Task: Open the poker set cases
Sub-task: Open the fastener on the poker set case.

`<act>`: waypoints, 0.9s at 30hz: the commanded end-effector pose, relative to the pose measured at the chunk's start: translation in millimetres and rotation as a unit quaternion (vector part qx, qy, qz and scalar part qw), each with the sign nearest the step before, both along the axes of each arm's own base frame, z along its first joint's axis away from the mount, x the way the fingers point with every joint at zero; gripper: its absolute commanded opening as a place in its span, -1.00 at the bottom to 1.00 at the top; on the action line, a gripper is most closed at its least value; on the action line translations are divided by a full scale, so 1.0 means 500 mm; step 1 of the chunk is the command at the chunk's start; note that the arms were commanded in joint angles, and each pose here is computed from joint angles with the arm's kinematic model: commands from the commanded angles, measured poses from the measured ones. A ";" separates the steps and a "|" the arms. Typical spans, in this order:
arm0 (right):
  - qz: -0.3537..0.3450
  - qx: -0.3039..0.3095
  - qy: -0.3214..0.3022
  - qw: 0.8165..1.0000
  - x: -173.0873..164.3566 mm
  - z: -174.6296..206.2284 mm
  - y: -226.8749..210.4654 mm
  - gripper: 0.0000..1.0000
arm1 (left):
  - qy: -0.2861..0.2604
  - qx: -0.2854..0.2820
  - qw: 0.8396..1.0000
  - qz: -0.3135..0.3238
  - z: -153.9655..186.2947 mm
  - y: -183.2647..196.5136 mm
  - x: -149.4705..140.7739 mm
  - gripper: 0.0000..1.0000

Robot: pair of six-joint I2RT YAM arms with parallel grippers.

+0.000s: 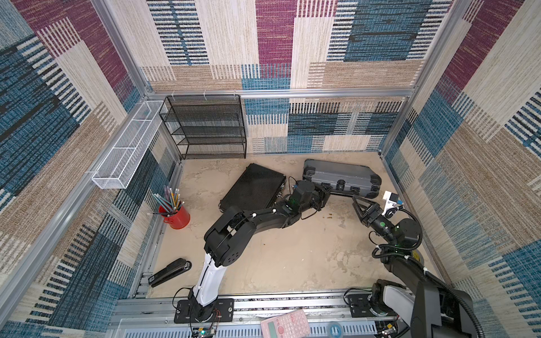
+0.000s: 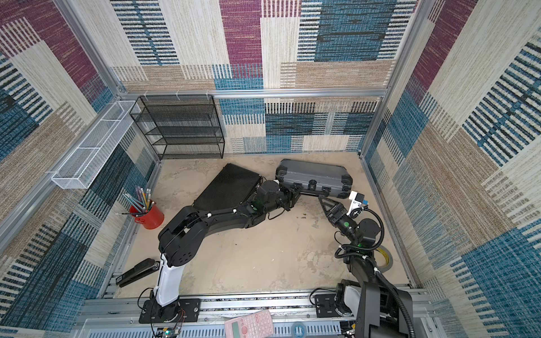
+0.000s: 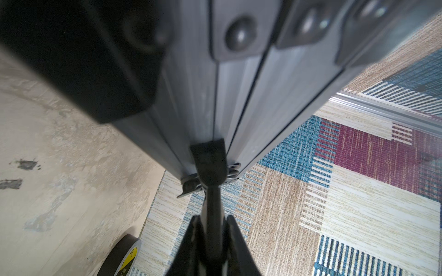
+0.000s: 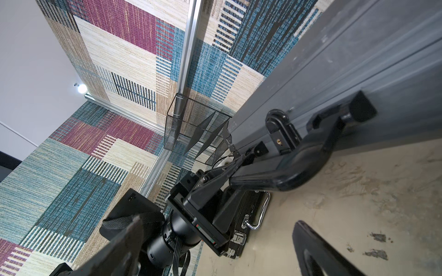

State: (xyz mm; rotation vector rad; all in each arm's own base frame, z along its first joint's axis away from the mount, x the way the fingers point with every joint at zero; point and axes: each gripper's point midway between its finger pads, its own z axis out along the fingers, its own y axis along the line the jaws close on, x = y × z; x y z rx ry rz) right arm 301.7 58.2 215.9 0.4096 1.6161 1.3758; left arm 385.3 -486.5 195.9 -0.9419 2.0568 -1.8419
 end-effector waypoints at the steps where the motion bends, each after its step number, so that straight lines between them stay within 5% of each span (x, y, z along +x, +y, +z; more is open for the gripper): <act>1: -0.008 0.012 -0.033 0.999 0.007 0.031 -0.001 0.99 | -0.060 -0.079 0.995 -0.017 0.129 -0.010 -0.004 -1.00; 27: -0.029 0.053 -0.021 0.998 0.059 0.016 0.008 0.99 | -0.056 -0.084 0.995 -0.025 0.138 -0.017 -0.007 -1.00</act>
